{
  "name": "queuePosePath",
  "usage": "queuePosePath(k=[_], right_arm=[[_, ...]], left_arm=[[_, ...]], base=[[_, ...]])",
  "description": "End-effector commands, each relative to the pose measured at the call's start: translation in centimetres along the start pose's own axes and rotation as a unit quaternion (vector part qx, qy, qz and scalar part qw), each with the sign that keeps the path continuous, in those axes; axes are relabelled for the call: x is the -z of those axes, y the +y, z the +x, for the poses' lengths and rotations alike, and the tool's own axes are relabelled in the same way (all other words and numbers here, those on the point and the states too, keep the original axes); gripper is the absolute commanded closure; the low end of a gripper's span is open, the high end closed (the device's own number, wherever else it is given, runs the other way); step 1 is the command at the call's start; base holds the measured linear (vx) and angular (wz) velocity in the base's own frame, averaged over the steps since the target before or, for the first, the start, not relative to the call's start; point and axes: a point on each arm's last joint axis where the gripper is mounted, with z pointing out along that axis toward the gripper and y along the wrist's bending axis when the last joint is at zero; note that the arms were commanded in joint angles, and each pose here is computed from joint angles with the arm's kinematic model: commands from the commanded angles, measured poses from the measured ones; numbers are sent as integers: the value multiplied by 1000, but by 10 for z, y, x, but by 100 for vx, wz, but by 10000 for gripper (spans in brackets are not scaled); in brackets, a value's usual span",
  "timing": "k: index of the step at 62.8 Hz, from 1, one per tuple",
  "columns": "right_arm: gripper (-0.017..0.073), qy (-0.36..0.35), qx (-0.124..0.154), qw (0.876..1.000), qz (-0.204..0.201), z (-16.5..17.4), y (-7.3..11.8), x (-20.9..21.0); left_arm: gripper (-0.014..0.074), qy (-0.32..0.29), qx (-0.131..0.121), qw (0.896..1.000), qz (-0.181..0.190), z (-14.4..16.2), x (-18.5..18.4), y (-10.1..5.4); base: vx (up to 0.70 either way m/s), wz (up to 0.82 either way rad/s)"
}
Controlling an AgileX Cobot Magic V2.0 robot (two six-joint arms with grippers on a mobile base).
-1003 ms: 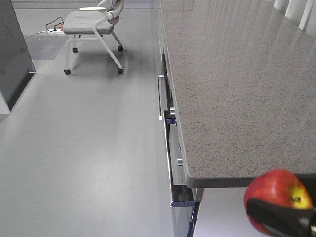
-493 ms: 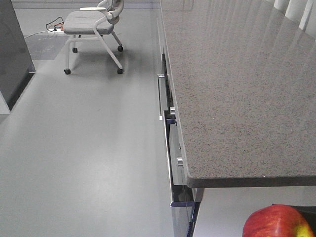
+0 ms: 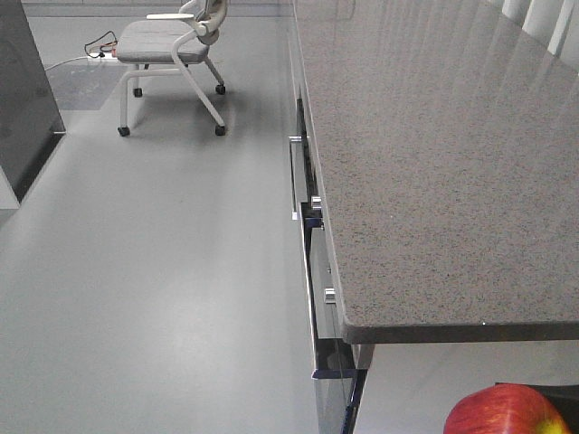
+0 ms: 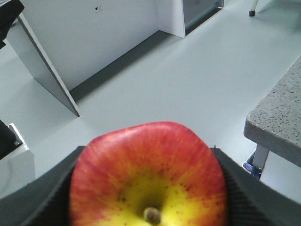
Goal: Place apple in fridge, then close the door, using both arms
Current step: 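Drive the base away from the counter holding the apple in the right gripper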
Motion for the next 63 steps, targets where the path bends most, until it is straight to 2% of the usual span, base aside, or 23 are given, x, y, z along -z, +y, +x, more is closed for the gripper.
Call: queuePosePath(k=[1, 30, 63], right_arm=[[137, -39, -5, 999, -1, -12, 2, 4], [137, -35, -5, 999, -6, -12, 3, 4], [137, -29, -5, 1000, -12, -11, 4, 3]], left_arm=[[600, -31, 10, 999, 3, 0, 1, 0], [600, -31, 10, 999, 3, 0, 1, 0], [600, -31, 10, 999, 3, 0, 1, 0]], base=[[0, 0], [-1, 10], [-3, 45]])
